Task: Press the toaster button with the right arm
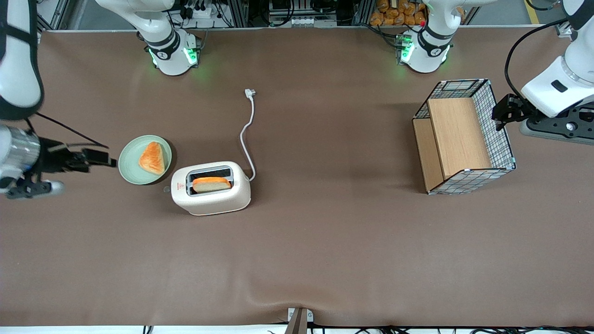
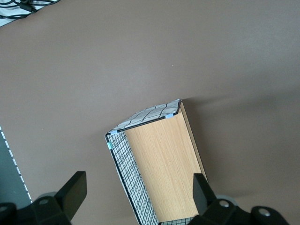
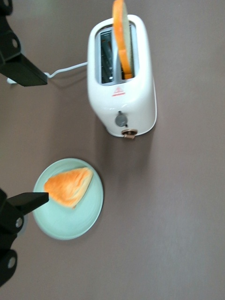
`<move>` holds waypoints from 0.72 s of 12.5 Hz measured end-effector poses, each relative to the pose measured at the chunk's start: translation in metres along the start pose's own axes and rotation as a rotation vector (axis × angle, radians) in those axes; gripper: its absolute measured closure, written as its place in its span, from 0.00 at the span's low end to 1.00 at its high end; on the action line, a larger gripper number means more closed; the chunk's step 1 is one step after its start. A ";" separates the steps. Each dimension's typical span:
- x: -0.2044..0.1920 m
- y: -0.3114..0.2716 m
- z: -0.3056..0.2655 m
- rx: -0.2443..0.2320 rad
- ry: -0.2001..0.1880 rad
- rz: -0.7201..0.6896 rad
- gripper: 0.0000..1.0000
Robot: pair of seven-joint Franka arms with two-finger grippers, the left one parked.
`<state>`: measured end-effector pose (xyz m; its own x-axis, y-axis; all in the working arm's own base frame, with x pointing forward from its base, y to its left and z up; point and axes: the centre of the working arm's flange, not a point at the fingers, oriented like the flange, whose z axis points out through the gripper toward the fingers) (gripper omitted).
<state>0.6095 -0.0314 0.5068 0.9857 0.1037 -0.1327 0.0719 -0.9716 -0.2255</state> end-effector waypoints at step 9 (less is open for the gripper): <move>-0.081 -0.037 -0.100 -0.198 0.063 -0.003 0.00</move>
<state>0.5427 -0.0255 0.6227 0.9926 0.0989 -0.0700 0.0969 -0.9948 -0.0309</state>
